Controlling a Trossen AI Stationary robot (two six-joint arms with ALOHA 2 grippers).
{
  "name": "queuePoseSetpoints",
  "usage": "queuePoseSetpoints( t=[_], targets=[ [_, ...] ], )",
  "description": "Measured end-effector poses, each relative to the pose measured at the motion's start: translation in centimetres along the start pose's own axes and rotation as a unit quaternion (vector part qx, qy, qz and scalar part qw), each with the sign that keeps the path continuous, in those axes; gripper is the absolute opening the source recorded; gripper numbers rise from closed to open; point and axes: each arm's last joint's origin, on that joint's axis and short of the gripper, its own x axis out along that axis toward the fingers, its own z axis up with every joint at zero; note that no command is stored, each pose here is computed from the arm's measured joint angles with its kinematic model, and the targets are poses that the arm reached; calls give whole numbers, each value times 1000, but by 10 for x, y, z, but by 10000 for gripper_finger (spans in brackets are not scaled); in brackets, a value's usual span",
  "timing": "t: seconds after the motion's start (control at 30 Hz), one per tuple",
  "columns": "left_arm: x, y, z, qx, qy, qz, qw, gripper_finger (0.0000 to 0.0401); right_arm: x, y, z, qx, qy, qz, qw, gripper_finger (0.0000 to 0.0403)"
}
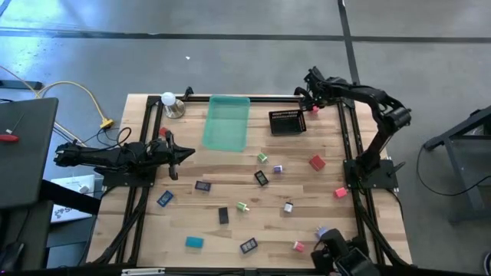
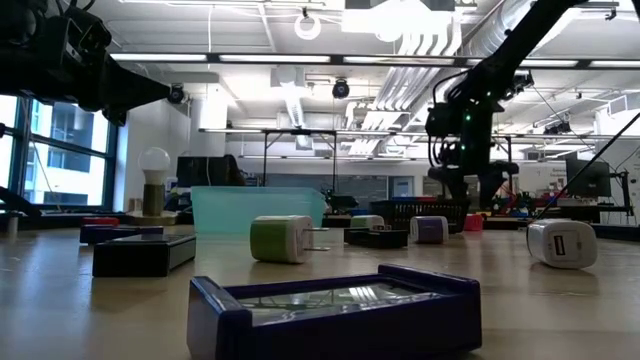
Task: Pick & Place Office items
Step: Put the top pink charger adapter into the green bin
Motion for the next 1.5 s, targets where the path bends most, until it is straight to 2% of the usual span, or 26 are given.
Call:
queuePoseSetpoints(
  t=[0.53,0.97,1.13,1.33,1.5],
  targets=[
    [0,0,-2,3,10,0,1000,1,31,7,-3,-25,32,-15,999,262],
    [0,0,-4,5,18,1,1000,1,33,7,-2,-38,22,-33,998,260],
    [0,0,-4,4,19,1,1000,1,33,7,-2,-46,23,-33,998,223],
    [0,0,-4,5,19,1,1000,1,33,7,-3,-64,27,-35,997,139],
    [0,0,-4,5,19,1,1000,1,33,6,-3,-66,28,-39,997,137]
  ],
)
